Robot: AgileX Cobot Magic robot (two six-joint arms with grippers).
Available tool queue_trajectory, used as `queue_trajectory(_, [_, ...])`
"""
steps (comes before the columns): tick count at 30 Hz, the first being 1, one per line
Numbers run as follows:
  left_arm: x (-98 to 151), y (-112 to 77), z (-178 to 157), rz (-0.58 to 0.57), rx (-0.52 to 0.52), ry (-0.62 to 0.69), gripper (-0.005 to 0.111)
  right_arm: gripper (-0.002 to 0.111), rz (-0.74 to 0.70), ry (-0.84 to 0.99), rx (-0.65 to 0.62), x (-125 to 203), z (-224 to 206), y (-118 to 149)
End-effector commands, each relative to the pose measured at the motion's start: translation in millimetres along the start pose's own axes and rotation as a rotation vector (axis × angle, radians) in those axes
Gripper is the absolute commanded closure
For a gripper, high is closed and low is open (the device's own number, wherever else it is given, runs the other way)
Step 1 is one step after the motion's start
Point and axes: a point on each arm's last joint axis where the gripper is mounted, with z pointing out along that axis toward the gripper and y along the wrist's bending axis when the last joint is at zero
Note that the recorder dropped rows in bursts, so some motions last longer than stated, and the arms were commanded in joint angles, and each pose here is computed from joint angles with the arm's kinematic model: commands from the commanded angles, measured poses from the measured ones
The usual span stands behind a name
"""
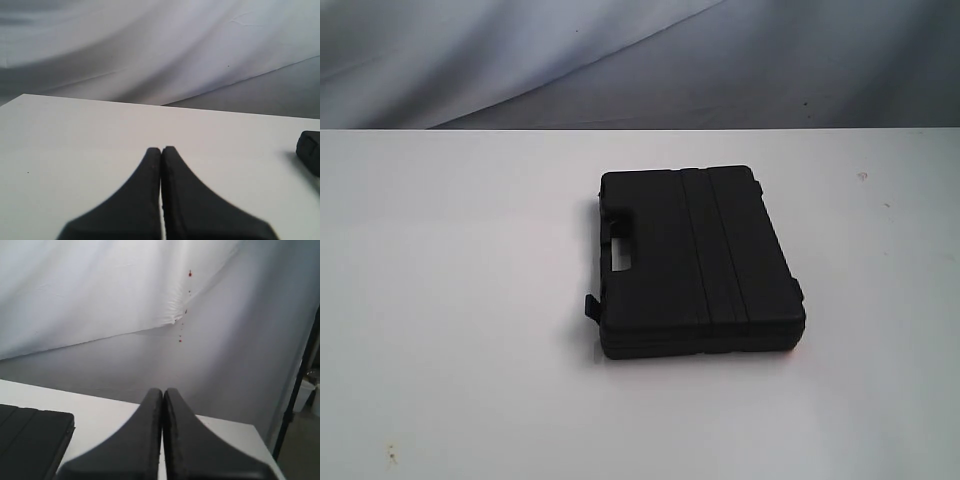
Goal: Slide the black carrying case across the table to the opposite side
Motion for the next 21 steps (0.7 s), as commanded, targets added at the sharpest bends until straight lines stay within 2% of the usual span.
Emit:
queue_trajectory(1, [1, 0.1, 0, -0.006, -0.001, -0.003, 0.106, 0.108, 0.122, -0.018, 0.029, 12, -1, 0])
queue_trajectory(10, [1, 0.1, 0, -0.008, -0.001, -0.003, 0.106, 0.108, 0.15, -0.035, 0.055, 32, -2, 2])
queue_trajectory(14, [1, 0.1, 0, -0.008, -0.001, -0.003, 0.106, 0.108, 0.197, -0.096, 0.101, 48, -10, 2])
queue_trajectory(17, [1, 0.1, 0, -0.006, -0.001, -0.003, 0.106, 0.108, 0.275, -0.123, 0.157, 49, -18, -3])
queue_trajectory(21, [1, 0.1, 0, -0.006, -0.001, -0.003, 0.106, 0.108, 0.247, -0.156, 0.178, 47, -27, -4])
